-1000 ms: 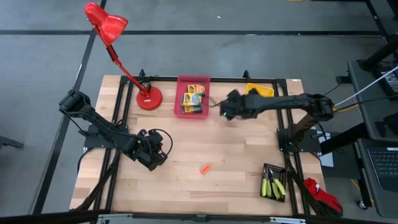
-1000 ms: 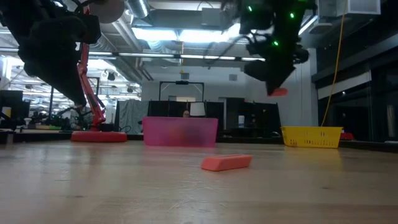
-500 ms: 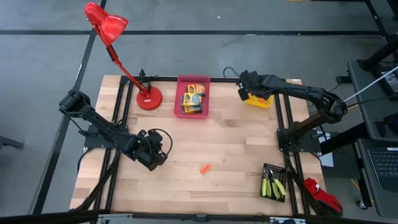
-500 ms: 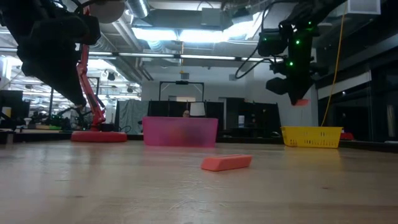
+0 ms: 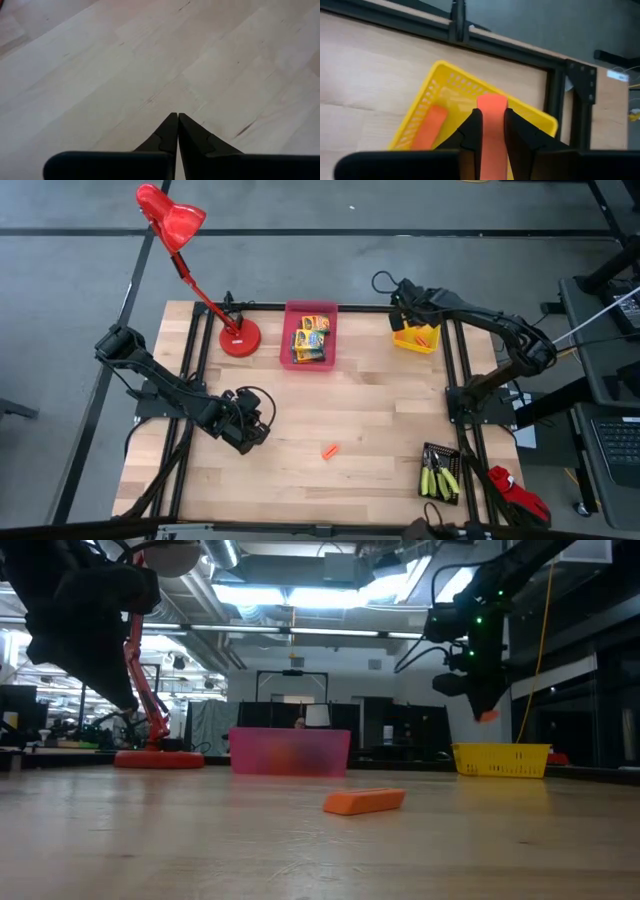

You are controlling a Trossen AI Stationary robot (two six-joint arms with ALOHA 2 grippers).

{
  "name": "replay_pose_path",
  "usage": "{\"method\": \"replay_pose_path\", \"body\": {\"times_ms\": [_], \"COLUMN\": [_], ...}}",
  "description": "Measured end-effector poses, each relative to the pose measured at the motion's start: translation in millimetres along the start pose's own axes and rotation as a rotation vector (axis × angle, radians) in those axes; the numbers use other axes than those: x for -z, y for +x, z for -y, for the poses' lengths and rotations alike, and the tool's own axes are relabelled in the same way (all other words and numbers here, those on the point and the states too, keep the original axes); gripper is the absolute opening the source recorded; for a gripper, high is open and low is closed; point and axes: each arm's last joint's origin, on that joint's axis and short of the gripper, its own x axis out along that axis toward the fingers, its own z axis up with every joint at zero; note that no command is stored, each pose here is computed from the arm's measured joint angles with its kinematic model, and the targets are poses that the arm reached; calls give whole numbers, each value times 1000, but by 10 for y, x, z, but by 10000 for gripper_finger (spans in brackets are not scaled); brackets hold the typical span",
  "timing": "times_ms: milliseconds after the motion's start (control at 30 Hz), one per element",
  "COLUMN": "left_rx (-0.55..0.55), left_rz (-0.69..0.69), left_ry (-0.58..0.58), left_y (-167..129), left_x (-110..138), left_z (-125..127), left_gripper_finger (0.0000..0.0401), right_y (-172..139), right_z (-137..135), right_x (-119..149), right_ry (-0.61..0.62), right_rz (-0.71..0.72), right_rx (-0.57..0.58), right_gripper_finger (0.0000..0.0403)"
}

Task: Pick & Place School Supplies
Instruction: Put the orange eraser into the yellow bin

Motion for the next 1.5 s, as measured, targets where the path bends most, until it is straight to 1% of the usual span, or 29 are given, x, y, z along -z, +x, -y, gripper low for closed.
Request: {"method": "replay_pose_path", "body": {"times_ms": [100,200,433,600,700,833,933,1000,1067,1167,1233,1267,1333,1433,1500], "left_rx": [-1,-1,2,11,18,16,13,6,-3,-18,-21,-22,-22,-16,-9], "left_rz": [8,9,8,5,3,11,22,29,47,75,90,96,97,97,92], "left_ry": [-2,-2,4,15,24,26,27,30,34,30,28,26,23,9,9], "left_y": [0,0,-8,-27,-40,-42,-41,-40,-40,-41,-41,-41,-39,-39,-44], "left_x": [-2,-3,10,41,62,62,59,55,51,44,40,38,34,34,42], "left_z": [0,0,3,10,15,14,12,5,-2,-15,-17,-17,-17,-11,-5], "left_gripper_finger": [4,2,11,10,5,2,5,7,8,4,2,2,3,8,11], "right_y": [-1,0,-1,-2,-21,-143,-330,-516,-738,-1086,-1298,-1377,-1472,-1427,-1359], "right_z": [-9,-15,1,-4,-54,-289,-562,-780,-995,-1258,-1411,-1463,-1545,-1696,-1852], "right_x": [6,14,47,53,73,178,373,586,854,1299,1614,1755,1975,2200,2329], "right_ry": [5,1,-14,-20,-22,-87,-165,-238,-335,-484,-552,-564,-514,-419,-389], "right_rz": [-18,-39,-72,-86,-110,-164,-237,-296,-327,-297,-219,-190,-171,-248,-283], "right_rx": [-30,-60,-47,-67,-131,-339,-525,-649,-755,-884,-947,-965,-972,-950,-969], "right_gripper_finger": [67,81,124,137,138,138,138,138,138,138,139,139,137,129,124]}}
